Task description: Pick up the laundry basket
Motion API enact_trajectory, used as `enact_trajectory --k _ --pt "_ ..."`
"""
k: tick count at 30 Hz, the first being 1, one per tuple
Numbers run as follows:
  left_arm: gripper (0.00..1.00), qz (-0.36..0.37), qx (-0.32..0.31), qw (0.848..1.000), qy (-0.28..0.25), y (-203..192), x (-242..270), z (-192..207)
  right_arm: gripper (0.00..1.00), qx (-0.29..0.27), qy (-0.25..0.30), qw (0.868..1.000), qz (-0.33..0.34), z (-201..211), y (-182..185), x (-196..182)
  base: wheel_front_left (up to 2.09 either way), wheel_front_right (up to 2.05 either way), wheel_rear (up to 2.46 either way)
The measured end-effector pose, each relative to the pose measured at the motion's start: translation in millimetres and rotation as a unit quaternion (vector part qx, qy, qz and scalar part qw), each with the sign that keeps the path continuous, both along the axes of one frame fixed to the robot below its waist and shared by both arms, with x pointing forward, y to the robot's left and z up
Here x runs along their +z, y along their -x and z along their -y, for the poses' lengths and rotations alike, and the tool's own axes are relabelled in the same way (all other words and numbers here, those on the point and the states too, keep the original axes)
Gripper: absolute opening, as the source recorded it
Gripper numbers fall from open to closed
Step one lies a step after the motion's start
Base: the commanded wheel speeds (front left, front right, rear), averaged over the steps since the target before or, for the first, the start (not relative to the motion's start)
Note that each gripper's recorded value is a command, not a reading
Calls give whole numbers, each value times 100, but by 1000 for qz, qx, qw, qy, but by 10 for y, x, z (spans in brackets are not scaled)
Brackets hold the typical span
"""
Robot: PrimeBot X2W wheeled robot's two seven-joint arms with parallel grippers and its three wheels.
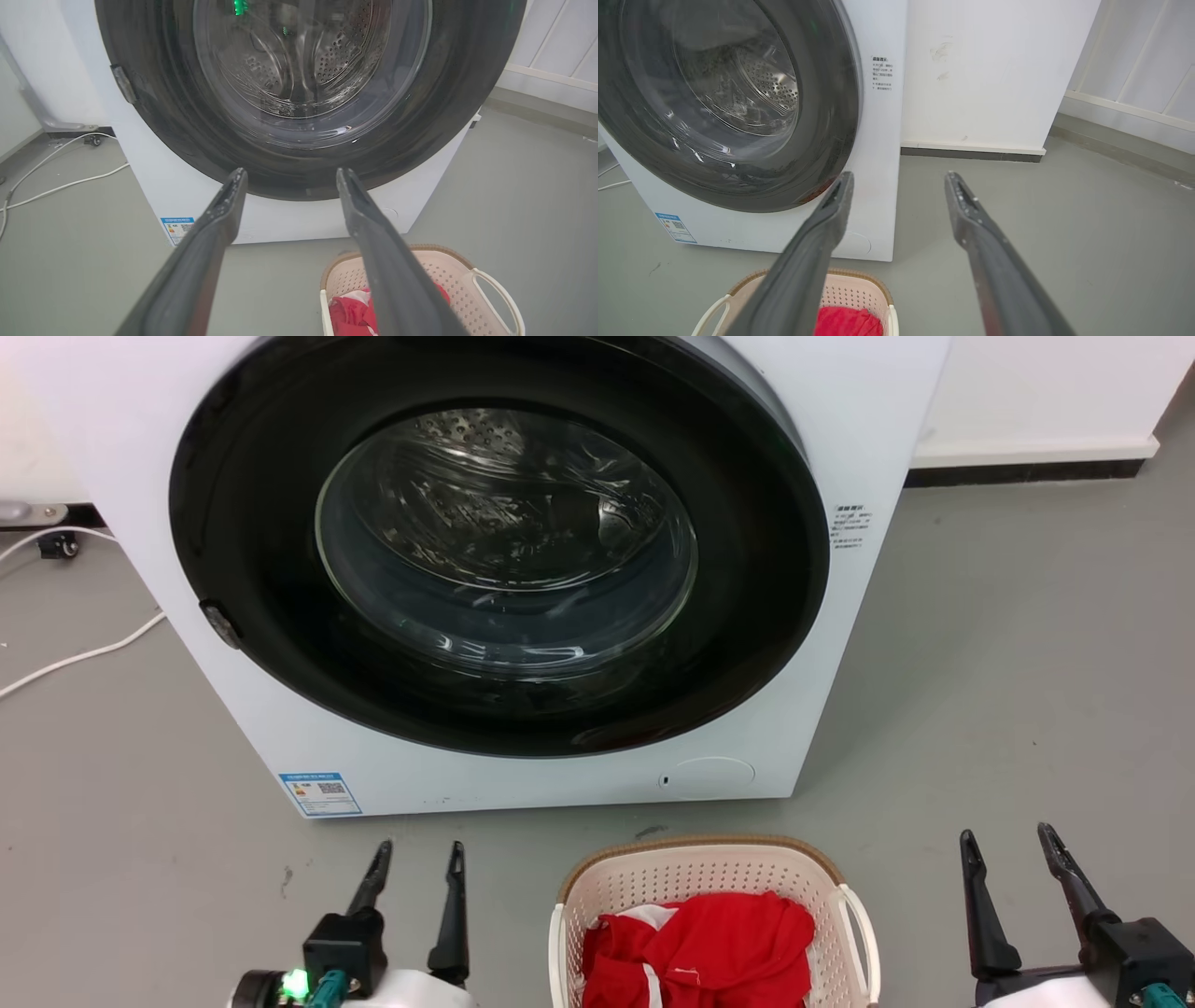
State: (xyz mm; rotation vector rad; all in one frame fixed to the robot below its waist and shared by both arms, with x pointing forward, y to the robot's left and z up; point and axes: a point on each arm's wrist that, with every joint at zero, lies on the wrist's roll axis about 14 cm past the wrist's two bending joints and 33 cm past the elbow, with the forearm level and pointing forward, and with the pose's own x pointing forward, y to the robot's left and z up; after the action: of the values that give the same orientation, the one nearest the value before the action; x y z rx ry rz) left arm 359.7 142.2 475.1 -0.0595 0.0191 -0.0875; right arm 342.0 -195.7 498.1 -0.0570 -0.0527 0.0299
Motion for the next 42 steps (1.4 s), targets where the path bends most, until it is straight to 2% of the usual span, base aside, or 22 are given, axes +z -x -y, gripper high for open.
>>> enact_trajectory --k 10,19,29,42 --pt "100 -77 -63 995 7 -155 -481 359 100 -18 4 997 -77 119 -136 -481 0 0 0" --pt "100 -163 -99 982 7 -401 -1076 552 100 -16 10 986 -163 126 -432 -1071 0 0 0" --pt "100 -260 -139 956 0 -565 -1856 755 100 0 26 962 -271 81 -658 -1863 0 0 0" --pt "100 -349 -151 925 6 -598 -2664 839 100 18 38 920 -389 58 -641 -2758 0 0 0"
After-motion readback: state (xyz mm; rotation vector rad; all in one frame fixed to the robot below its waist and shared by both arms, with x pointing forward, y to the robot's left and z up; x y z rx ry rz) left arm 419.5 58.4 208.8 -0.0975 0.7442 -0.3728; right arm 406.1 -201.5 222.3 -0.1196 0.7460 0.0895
